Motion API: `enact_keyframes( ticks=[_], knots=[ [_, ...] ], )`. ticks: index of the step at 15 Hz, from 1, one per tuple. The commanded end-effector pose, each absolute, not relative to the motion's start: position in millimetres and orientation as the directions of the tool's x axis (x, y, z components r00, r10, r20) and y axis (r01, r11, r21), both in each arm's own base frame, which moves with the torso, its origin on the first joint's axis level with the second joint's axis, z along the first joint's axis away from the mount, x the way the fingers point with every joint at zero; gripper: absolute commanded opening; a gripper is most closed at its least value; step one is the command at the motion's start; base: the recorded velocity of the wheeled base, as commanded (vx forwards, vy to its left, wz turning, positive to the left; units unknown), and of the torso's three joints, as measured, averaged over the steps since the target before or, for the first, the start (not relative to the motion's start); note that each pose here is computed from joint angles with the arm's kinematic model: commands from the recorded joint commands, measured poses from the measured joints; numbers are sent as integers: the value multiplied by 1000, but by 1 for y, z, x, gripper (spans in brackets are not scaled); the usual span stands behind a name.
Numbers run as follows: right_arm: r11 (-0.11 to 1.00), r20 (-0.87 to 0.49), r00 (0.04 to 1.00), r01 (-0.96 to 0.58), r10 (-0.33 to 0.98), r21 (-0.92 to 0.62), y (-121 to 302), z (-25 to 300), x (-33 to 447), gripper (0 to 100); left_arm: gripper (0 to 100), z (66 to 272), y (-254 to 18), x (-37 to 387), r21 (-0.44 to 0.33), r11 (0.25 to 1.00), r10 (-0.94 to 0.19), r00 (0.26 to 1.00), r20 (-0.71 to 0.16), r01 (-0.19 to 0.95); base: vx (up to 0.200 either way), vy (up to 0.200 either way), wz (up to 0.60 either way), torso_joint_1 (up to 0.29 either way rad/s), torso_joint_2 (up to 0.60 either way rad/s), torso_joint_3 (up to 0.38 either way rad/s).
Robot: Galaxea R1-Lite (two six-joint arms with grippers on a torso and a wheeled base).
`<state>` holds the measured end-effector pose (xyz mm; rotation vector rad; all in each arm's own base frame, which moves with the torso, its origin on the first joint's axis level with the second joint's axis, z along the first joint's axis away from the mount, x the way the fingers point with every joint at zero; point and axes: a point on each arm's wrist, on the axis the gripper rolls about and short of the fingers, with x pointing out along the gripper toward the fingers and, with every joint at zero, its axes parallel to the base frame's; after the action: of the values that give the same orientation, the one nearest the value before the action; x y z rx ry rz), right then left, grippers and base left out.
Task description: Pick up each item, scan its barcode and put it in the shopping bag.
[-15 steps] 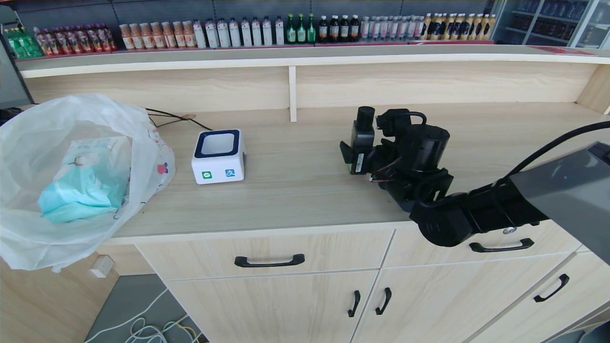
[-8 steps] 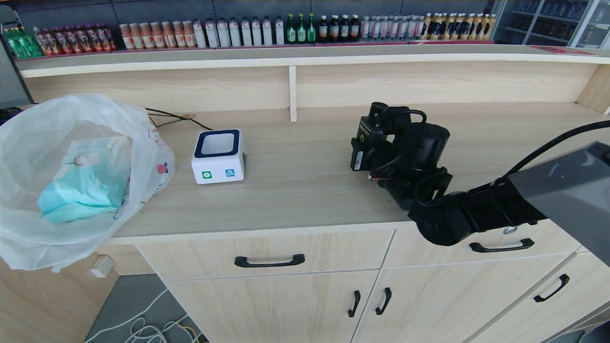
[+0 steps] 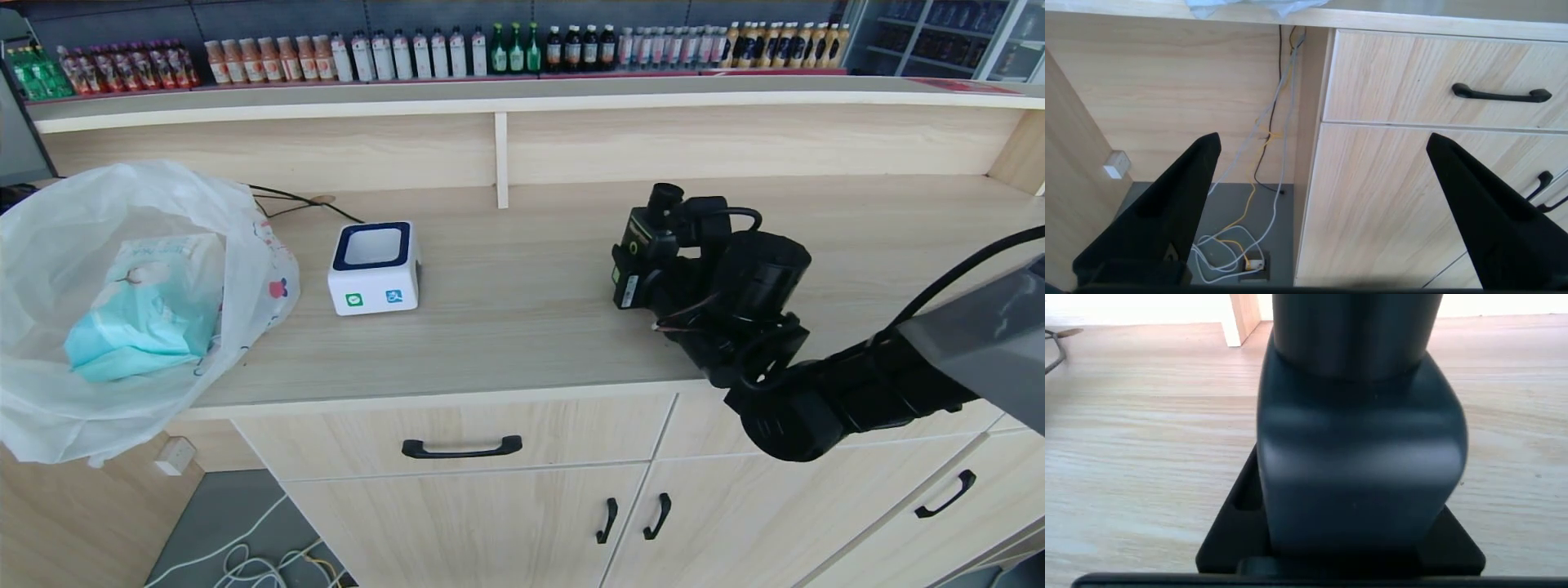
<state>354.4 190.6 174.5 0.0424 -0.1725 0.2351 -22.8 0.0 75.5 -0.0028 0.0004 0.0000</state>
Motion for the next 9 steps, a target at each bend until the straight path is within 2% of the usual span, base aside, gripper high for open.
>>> enact_keyframes(
  ticks=[1,9],
  knots=[
    [966,232,941,-257,245,22,176,194,316,0,100,75,0,-23,-3,1000,0,1000,0,0,0,0,0,0,0,0],
    [946,340,887,-324,313,-23,143,236,232,0,100,75,0,-23,-3,1000,0,1000,0,0,0,0,0,0,0,0]
  ],
)
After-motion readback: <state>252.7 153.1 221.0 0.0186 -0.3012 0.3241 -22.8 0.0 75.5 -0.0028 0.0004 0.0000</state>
